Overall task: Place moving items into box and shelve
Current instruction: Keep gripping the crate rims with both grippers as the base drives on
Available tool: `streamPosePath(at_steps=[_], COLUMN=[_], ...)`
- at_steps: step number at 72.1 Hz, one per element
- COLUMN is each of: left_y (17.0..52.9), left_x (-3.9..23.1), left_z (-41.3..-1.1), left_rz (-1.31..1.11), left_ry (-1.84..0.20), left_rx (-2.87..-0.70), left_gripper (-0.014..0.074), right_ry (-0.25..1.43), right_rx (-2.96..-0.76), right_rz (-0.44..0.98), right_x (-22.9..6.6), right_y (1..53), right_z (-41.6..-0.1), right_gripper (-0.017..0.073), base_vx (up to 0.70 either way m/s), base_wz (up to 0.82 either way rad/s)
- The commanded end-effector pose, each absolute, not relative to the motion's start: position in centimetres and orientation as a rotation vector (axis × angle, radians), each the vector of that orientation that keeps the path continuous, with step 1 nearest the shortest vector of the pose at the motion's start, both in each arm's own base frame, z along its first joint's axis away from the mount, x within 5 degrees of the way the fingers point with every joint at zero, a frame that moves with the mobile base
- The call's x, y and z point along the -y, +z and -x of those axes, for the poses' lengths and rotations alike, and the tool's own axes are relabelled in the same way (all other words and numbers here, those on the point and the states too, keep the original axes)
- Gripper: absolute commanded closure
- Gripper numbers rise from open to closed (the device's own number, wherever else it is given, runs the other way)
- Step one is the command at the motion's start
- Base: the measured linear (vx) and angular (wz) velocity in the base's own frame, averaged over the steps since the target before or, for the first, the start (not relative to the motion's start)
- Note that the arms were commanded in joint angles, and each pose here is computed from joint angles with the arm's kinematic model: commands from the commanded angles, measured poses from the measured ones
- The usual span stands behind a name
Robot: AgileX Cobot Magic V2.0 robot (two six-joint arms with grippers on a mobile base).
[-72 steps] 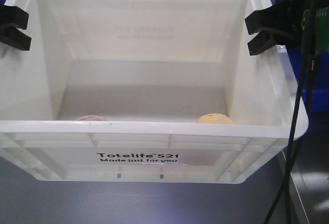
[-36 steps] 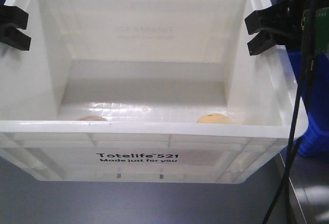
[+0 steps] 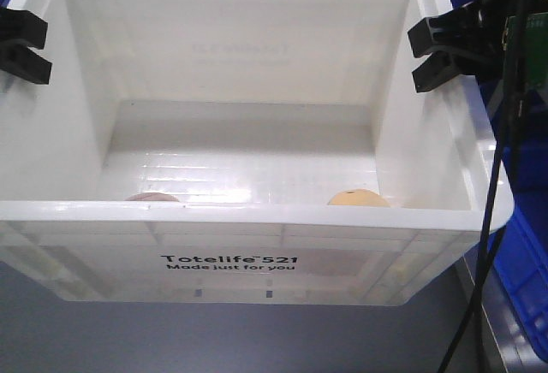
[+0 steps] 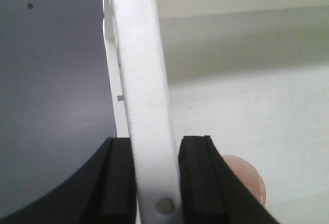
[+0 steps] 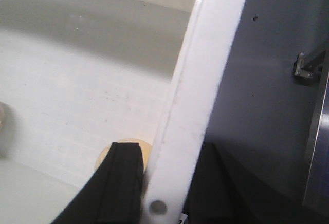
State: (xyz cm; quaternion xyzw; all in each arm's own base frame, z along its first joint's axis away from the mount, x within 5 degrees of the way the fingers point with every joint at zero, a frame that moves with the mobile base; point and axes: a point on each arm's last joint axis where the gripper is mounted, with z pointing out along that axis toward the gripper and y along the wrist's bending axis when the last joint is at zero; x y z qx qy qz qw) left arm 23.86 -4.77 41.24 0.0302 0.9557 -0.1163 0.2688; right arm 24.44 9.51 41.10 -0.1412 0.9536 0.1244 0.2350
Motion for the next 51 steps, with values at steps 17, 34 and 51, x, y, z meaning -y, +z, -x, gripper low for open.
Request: streamPosePath(at_steps=[17,34,51], left_y=[44.21,44.21,44.21], left_x=[4.83,4.83,4.83], left_z=[-23.44,-23.44,-23.44], left_rz=[-0.073,-0.073,-0.073], left_ry=[-0.347,-0.348,-0.348], left_rx=[-2.377,-2.376,-2.376], left_gripper=[0.061,0.061,0.061], right_ry=[0.38,0.38,0.38], right_rx=[-2.498,-2.498,-2.498], right_rz=[0.42,0.42,0.42], right_x=[-9.32,-9.32,-9.32], right_y=[43.55,43.55,43.55], right_z=[-23.21,-23.21,-23.21], right_gripper=[0.0571,0.0571,0.0571], base_vx=[0.5,0.51,0.5], base_wz=[0.06,0.08,0.06])
